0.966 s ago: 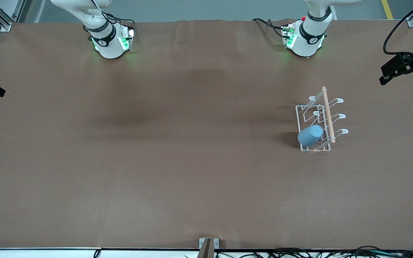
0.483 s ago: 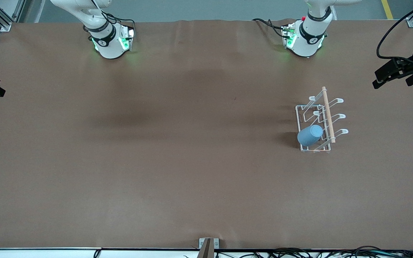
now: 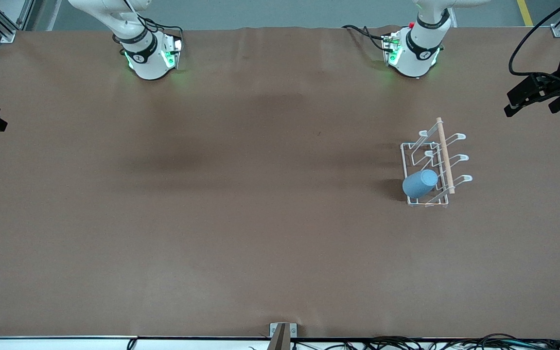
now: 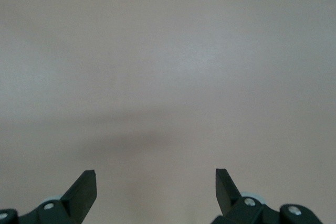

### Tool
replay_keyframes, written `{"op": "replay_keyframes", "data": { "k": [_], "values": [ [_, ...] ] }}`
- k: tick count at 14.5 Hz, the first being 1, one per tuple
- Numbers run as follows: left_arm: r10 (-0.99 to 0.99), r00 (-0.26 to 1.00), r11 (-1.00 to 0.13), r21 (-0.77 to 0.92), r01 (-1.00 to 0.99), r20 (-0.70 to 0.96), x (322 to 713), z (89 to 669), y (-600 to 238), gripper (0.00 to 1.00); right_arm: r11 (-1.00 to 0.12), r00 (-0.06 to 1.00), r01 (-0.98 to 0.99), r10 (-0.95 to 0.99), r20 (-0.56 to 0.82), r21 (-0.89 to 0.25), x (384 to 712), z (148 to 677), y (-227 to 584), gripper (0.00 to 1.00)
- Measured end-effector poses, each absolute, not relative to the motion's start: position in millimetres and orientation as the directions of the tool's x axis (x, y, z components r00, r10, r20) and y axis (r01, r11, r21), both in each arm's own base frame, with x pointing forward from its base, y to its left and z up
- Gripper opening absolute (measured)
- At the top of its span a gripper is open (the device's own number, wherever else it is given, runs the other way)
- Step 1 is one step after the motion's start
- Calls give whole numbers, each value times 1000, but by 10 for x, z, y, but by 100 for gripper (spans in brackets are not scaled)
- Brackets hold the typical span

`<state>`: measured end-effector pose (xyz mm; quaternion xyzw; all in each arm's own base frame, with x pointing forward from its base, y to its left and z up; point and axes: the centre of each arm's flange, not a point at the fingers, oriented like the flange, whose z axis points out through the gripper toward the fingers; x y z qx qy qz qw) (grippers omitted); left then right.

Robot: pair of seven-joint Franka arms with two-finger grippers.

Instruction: Hang cup on cup holder

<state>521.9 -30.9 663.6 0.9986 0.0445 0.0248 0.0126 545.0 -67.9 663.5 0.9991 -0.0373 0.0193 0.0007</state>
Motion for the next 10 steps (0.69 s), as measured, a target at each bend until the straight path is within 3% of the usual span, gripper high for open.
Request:
{"op": "replay_keyframes", "data": {
  "k": [10],
  "values": [
    [25, 998, -1000, 19, 24, 63, 5239, 6654, -297, 99, -997, 996, -75, -75, 38, 0, 5450, 6635, -680, 100]
  ]
}}
